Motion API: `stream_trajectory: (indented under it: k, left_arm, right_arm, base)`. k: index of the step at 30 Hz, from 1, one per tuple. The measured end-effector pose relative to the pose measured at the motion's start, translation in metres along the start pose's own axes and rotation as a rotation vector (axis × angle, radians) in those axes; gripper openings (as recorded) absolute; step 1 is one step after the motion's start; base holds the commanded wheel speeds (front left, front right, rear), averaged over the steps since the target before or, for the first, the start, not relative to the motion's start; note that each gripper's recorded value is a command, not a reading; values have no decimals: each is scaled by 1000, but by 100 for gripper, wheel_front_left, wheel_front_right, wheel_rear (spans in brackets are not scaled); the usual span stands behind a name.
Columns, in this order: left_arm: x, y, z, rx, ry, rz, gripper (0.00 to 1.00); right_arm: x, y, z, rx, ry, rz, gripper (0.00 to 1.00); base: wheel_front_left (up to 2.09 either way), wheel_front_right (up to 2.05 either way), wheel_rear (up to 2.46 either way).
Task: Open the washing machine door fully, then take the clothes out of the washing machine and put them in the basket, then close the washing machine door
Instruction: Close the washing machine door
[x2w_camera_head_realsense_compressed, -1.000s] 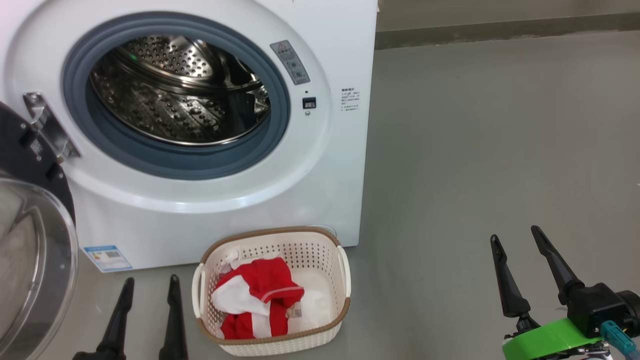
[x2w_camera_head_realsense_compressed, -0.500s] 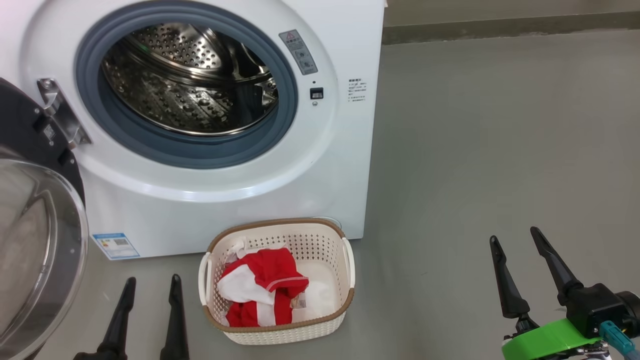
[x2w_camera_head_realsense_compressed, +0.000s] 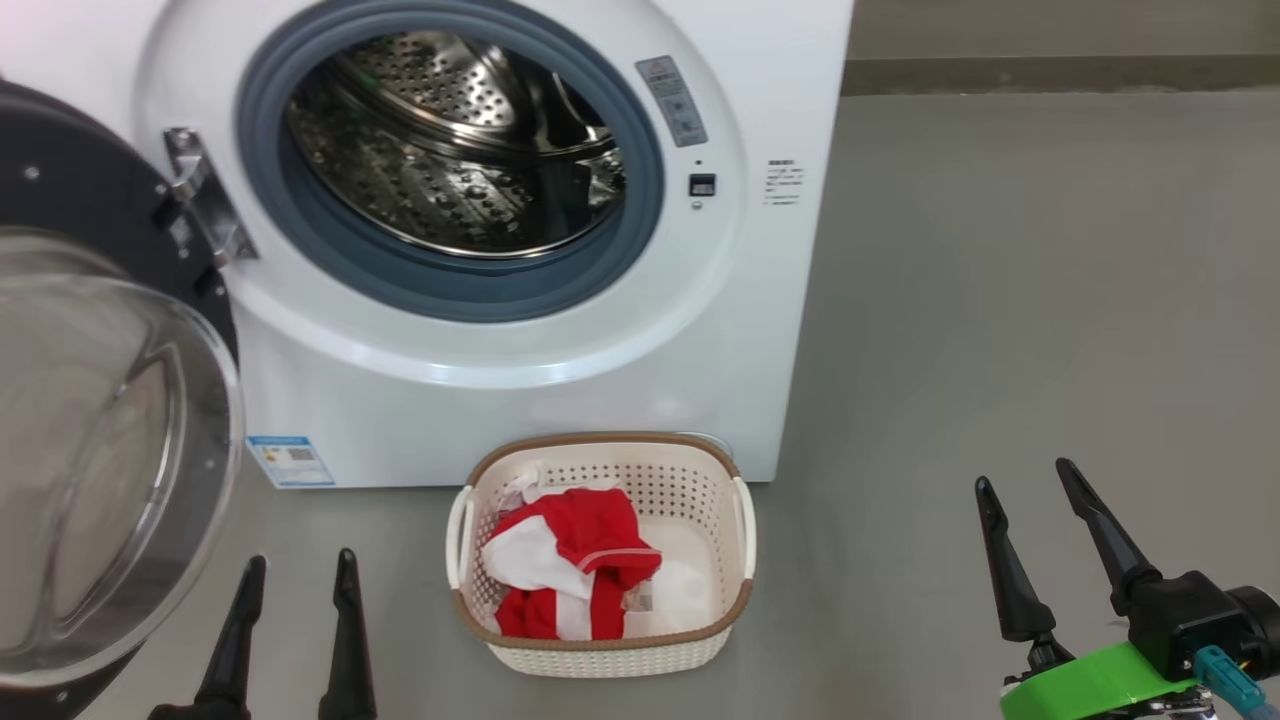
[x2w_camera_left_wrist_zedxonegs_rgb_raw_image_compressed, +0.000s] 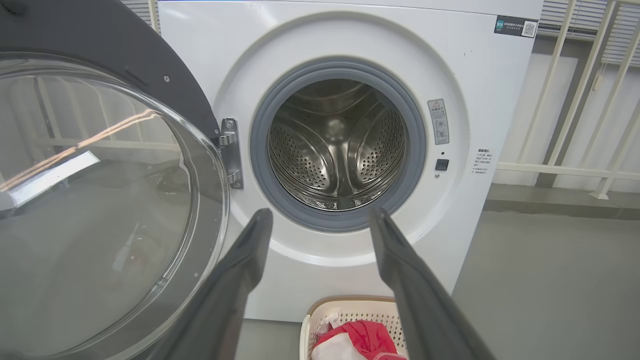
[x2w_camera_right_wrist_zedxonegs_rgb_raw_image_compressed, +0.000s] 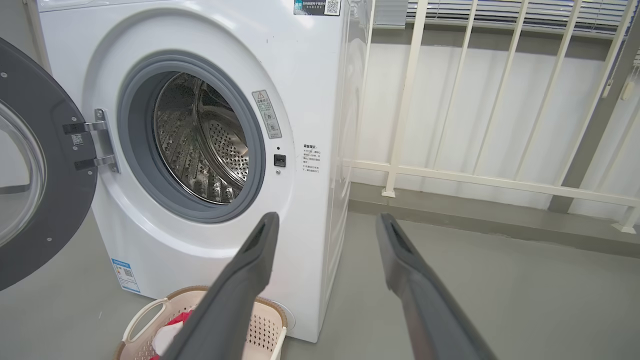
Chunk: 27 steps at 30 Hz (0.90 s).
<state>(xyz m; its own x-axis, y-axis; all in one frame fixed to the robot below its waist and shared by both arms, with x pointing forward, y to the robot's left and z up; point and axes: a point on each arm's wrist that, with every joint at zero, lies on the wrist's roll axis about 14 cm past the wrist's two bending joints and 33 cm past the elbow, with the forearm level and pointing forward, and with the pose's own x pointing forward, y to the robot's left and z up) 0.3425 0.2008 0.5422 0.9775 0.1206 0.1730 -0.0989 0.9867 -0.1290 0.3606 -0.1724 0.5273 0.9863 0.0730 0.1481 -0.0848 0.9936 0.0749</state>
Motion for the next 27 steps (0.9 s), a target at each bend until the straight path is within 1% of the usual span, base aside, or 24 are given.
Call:
stream_trajectory:
  k: [2, 9, 19, 27]
  left_arm:
    - [-3, 7, 2, 18, -4, 20, 100]
    - [-15, 28, 12, 27, -24, 92, 100]
    - [-37, 63, 32, 66, -61, 220, 100]
    - [-58, 85, 45, 89, -78, 310, 100]
  right_arm:
    - [3, 7, 0, 3, 0, 23, 100]
    - [16, 42, -3, 19, 5, 128, 100]
    - [33, 96, -2, 46, -5, 283, 100]
    - [39, 133, -5, 61, 2, 388, 100]
  base:
    - [0, 0, 0]
    - [0, 0, 0]
    - [0, 0, 0]
    - [0, 0, 0]
